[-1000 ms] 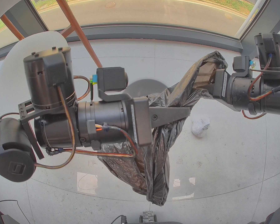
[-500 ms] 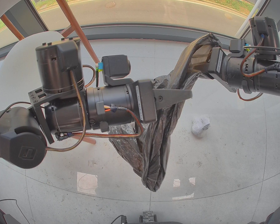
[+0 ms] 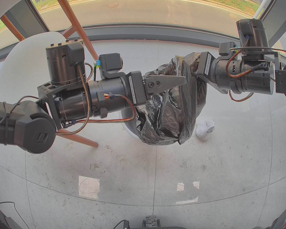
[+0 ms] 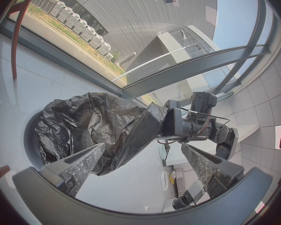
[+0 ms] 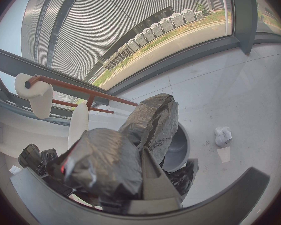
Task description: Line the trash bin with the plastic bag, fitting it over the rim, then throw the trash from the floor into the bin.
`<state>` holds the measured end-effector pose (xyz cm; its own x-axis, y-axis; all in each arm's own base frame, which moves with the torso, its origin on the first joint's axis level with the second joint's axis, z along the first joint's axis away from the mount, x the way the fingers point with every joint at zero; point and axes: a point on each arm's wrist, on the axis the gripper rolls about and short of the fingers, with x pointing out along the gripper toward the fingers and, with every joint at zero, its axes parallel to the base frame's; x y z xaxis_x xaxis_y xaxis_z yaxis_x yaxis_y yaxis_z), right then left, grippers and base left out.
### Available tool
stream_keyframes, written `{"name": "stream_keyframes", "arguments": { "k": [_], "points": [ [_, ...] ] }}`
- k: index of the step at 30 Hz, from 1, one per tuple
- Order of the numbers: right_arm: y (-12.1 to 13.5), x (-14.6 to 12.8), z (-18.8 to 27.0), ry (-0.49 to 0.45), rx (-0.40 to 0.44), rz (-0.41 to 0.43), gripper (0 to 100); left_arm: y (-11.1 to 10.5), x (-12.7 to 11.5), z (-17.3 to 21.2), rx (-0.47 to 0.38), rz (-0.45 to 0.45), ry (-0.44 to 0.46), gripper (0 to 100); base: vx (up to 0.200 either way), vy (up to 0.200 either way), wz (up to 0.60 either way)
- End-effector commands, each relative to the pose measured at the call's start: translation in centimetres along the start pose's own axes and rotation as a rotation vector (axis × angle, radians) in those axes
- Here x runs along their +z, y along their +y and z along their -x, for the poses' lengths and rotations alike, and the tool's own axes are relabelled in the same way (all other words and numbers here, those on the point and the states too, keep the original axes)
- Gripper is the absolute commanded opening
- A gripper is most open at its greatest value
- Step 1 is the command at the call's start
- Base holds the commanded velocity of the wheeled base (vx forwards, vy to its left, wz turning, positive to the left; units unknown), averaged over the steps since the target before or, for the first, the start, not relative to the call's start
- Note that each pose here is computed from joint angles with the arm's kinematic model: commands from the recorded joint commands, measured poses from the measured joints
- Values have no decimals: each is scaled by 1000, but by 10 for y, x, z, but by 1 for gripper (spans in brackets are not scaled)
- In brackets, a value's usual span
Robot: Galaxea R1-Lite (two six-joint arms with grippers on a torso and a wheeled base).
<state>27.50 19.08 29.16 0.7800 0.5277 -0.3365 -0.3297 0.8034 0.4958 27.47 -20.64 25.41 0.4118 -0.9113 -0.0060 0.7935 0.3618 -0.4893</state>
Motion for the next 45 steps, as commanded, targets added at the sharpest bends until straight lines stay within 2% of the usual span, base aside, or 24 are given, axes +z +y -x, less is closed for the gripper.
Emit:
{"name": "stream_keyframes", "arguments": {
  "k": [1,6,10,11,13,15,18,21,24,28,32,33,34,35,38,41,45],
  "points": [
    [-1,-3,-4,12,-4,1,0,5,-3,1,15,11,10,100,0,0,0],
    [0,-11,9,49,5,1,0,15,-9,5,53,26,22,100,0,0,0],
    [7,-36,24,144,68,14,0,19,-7,8,68,28,14,100,0,0,0],
    [7,-37,24,148,68,13,0,19,-7,8,68,28,14,100,0,0,0],
    [6,-57,27,211,74,28,0,18,-10,9,70,35,23,100,0,0,0],
    [4,-68,24,243,66,35,0,20,-20,13,81,51,50,100,0,0,0],
    [1,-65,15,217,59,10,0,21,-36,19,90,42,99,100,0,0,0],
    [-10,-52,-9,142,30,-54,0,15,-58,23,75,-53,171,100,0,0,0],
    [-7,-36,-15,71,27,-102,0,14,-83,23,59,-132,258,100,0,0,0],
    [-2,-25,-18,42,29,-129,0,12,-101,12,42,-148,317,100,0,0,0],
    [-2,-26,-18,53,23,-132,0,25,-115,-8,102,-149,349,100,0,0,0],
    [0,-27,-18,57,27,-131,0,34,-122,-17,150,-145,367,100,0,0,0],
    [0,-27,-18,57,27,-131,0,34,-122,-17,150,-145,367,100,0,0,0],
    [2,-27,-17,58,32,-130,0,44,-130,-27,202,-134,400,100,0,0,0],
    [5,-29,-16,62,43,-127,0,52,-131,-39,249,-135,408,100,0,0,0],
    [9,-31,-13,73,49,-123,0,62,-127,-56,341,-151,384,100,0,0,0],
    [12,-31,-9,73,60,-120,0,65,-119,-68,388,-165,350,100,0,0,0]
  ]
}}
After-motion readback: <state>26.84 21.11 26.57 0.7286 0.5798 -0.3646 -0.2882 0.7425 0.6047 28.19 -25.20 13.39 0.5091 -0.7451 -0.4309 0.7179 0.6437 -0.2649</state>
